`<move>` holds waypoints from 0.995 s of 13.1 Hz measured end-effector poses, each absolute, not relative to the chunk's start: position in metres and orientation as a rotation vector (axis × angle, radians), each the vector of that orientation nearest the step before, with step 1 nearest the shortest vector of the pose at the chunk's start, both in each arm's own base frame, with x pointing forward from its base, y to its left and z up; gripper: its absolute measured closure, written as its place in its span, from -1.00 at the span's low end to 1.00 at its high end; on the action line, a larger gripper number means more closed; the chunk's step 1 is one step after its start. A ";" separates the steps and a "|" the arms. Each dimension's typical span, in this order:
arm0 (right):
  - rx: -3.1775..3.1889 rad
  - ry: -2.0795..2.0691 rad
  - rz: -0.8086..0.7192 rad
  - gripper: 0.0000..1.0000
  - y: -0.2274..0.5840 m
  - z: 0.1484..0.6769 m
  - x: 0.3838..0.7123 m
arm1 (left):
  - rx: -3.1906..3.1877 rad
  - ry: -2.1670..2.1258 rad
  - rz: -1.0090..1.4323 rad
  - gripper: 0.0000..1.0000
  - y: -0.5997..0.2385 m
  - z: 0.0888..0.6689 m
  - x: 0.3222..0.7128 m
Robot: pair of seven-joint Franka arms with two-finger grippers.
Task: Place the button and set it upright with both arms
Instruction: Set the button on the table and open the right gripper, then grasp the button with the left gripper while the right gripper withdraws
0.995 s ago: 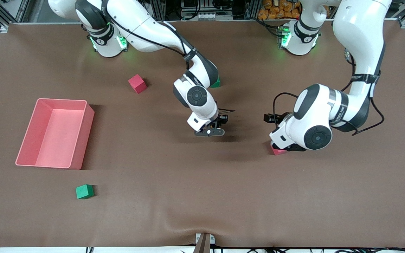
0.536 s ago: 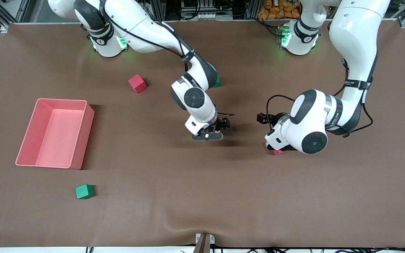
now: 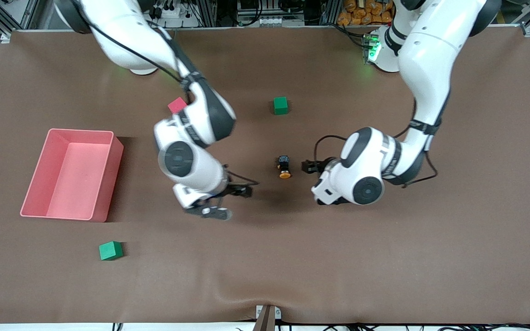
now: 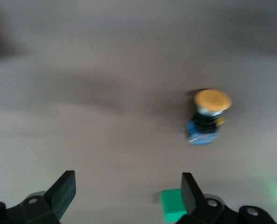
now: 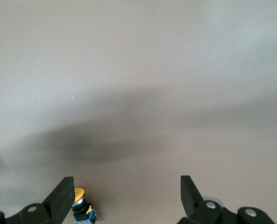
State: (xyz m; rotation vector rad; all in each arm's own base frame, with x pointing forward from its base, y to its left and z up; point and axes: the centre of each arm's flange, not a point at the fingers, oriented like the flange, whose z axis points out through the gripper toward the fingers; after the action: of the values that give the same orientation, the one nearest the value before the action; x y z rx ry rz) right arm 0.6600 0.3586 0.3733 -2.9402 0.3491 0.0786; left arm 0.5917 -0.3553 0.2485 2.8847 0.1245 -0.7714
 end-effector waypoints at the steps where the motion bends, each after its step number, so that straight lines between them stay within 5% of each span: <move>1: -2.933 0.379 0.077 -1.00 0.327 0.399 0.669 | 2.876 0.142 -0.747 -1.00 -0.373 0.242 0.590; 4: -2.956 0.328 0.152 -1.00 0.239 0.432 0.684 | 2.846 0.164 -0.717 -0.94 -0.408 0.221 0.583; 7: -2.959 0.248 0.206 -1.00 0.155 0.456 0.691 | 2.851 0.166 -0.722 -0.67 -0.430 0.204 0.570; 13: -2.967 0.194 0.299 -1.00 0.029 0.529 0.666 | 2.862 0.173 -0.766 -0.57 -0.431 0.179 0.564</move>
State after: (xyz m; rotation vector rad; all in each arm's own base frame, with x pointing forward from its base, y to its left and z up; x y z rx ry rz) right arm 0.6662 0.0293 0.5294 -2.9665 0.1935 0.2994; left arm 0.5638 -0.4308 0.1786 2.8623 0.1732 -0.7658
